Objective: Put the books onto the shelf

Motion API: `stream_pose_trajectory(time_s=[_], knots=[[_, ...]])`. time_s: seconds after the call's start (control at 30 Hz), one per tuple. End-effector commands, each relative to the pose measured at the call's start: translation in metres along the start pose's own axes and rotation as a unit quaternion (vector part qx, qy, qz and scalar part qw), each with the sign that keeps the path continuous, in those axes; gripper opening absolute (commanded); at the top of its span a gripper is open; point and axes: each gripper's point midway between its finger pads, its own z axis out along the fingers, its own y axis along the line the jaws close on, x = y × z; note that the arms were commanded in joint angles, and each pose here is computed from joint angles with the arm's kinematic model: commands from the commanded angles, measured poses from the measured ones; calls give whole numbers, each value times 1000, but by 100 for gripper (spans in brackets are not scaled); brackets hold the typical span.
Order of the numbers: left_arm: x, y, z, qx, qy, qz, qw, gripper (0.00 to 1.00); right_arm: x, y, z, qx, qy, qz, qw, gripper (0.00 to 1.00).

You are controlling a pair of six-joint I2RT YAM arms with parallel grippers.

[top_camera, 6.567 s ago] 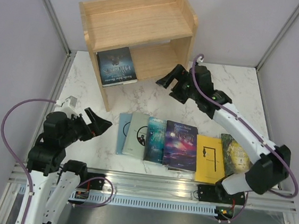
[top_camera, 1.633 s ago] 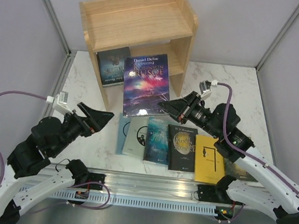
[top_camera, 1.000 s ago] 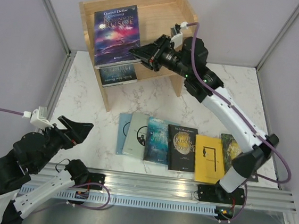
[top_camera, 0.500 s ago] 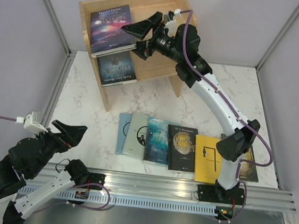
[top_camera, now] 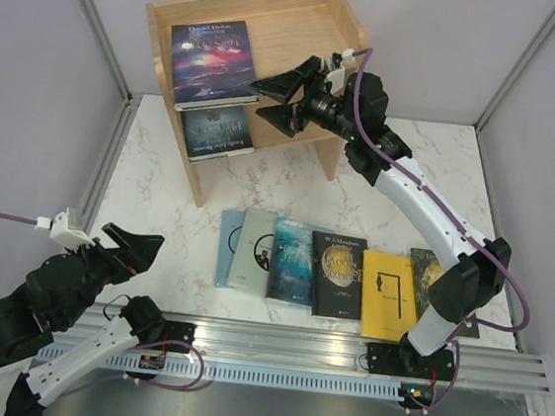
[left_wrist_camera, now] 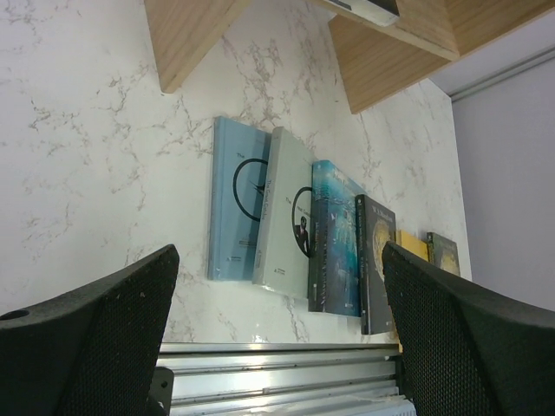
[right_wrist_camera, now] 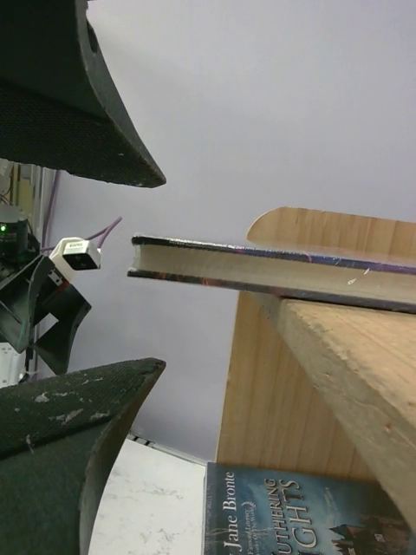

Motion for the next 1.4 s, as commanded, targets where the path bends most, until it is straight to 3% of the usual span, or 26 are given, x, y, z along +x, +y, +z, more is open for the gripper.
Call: stream_pose_trajectory(time_s=[0.0,0.03,0.23,0.5,0.8,1.07,1.23,1.27,1.37], knots=[[-3,6,5,-18,-14,5,1000,100,-1,35,-17,-44,-7,-18,999,81],[-3,6,5,-18,-14,5,1000,100,-4,34,-18,-43,-12,-18,999,73],[-1,9,9,-27,-14,10,999,100,-4,36,-14,-50,-8,-15,999,47],[-6,12,10,-37,-28,9,999,100,-5,33,-5,-58,-9,-4,998,23],[-5,15,14,-46,-31,16,998,100,-6,32,19,-64,-8,10,998,15],[-4,16,12,-36,-31,15,999,100,-16,23,43,-63,-16,25,998,16],[-3,16,11,-33,-29,15,999,100,-10,14,52,-60,-15,30,998,42],[-3,16,11,-33,-29,15,999,100,-10,15,52,-62,-14,30,998,42],[-1,15,12,-32,-23,18,999,100,-3,10,51,-60,-8,32,998,66]])
